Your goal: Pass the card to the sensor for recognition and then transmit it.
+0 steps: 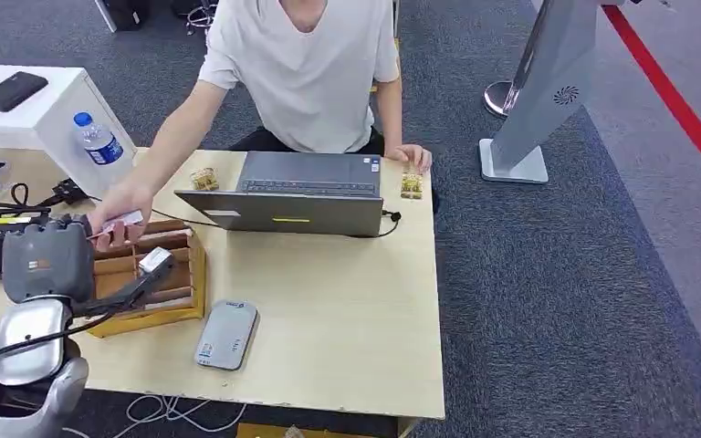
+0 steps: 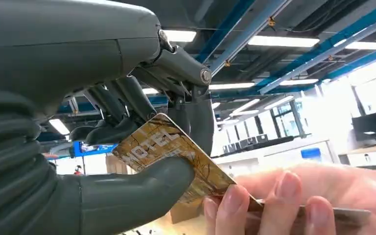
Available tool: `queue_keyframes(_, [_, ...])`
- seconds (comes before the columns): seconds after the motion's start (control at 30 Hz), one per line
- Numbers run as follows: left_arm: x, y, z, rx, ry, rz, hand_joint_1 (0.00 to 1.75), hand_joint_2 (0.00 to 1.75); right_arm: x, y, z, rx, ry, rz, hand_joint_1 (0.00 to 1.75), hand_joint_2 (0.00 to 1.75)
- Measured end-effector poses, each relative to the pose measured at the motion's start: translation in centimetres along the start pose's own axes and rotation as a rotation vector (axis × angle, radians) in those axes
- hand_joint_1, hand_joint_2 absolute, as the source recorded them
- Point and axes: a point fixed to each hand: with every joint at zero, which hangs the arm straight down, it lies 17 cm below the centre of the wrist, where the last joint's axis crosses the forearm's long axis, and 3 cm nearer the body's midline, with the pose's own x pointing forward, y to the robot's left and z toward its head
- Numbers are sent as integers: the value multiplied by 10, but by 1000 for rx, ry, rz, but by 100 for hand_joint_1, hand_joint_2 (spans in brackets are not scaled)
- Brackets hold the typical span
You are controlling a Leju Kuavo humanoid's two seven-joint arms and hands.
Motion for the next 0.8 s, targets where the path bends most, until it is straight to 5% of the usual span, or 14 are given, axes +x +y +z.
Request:
queue_keyframes(0.37, [-10, 1, -3, 5, 28, -9, 175, 175, 0, 0, 0, 1, -1, 3, 0, 175])
queue_keyframes(0.8, [-79, 9, -43, 107, 137, -174, 175, 175, 6, 5, 0, 26, -35, 49, 0, 175])
